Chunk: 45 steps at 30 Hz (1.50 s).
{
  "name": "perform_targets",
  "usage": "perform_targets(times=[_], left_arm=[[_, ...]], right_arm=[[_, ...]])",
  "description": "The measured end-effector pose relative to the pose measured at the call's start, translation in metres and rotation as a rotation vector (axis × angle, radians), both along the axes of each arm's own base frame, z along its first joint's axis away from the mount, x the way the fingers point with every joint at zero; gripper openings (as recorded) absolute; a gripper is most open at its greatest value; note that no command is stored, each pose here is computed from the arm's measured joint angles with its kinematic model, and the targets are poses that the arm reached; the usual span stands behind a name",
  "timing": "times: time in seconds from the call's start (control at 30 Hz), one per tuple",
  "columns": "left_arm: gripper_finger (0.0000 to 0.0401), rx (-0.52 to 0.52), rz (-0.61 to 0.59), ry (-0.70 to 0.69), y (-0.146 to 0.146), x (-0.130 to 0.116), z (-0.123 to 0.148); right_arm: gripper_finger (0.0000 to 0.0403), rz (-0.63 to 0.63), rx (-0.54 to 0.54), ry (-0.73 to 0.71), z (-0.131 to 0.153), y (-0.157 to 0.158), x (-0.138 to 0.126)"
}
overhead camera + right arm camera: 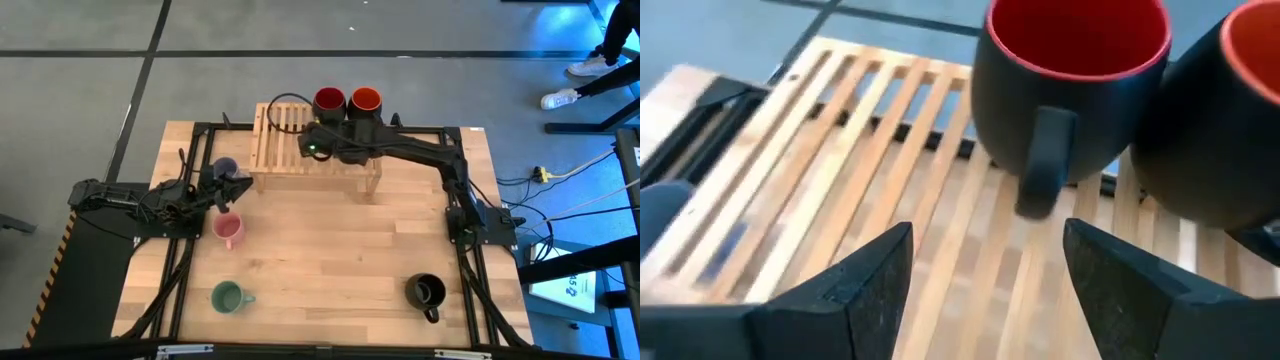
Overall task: Place coffee mugs
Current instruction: Adjust the black orange mugs on the shelf
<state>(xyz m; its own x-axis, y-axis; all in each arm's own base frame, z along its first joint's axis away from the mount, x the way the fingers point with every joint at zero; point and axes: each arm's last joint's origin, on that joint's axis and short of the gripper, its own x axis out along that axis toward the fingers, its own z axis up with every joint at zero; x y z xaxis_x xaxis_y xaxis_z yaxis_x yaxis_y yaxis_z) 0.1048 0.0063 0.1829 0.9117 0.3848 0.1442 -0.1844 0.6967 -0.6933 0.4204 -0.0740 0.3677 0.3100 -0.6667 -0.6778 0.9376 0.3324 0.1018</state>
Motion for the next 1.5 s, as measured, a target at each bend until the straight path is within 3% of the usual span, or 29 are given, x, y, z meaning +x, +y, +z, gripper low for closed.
perform_targets(times=[0.17, 0.27, 0.53, 0.6, 0.83, 1.2, 1.33, 1.5], left_arm=[[0.0097, 0.0, -0.001, 0.001, 0.0, 0.0, 0.0], [0.0097, 0.001, -0.001, 0.005, 0.0, 0.0, 0.0], [0.0097, 0.001, -0.001, 0.006, 0.0, 0.0, -0.001], [0.0097, 0.001, -0.001, 0.006, 0.0, 0.0, -0.001], [0.0097, 0.001, -0.003, 0.006, 0.0, 0.0, -0.001], [0.0097, 0.0, -0.004, 0.0, 0.0, 0.0, 0.0], [0.0097, 0.0, -0.004, -0.001, 0.0, 0.0, 0.0], [0.0097, 0.0, -0.005, -0.001, 0.0, 0.0, 0.0]], right_arm=[[0.0248, 0.112, 0.029, -0.045, 0.034, 0.026, -0.028], [0.0248, 0.127, -0.007, -0.064, 0.055, 0.039, -0.049], [0.0248, 0.09, -0.045, 0.068, 0.072, 0.049, -0.096], [0.0248, 0.131, -0.042, 0.105, 0.068, 0.045, -0.1], [0.0248, 0.07, -0.041, 0.179, 0.04, 0.011, -0.122], [0.0248, 0.091, -0.054, 0.028, -0.02, -0.031, -0.143], [0.0248, 0.076, -0.028, 0.074, -0.032, -0.036, -0.147], [0.0248, 0.033, -0.07, 0.107, -0.036, -0.038, -0.149]])
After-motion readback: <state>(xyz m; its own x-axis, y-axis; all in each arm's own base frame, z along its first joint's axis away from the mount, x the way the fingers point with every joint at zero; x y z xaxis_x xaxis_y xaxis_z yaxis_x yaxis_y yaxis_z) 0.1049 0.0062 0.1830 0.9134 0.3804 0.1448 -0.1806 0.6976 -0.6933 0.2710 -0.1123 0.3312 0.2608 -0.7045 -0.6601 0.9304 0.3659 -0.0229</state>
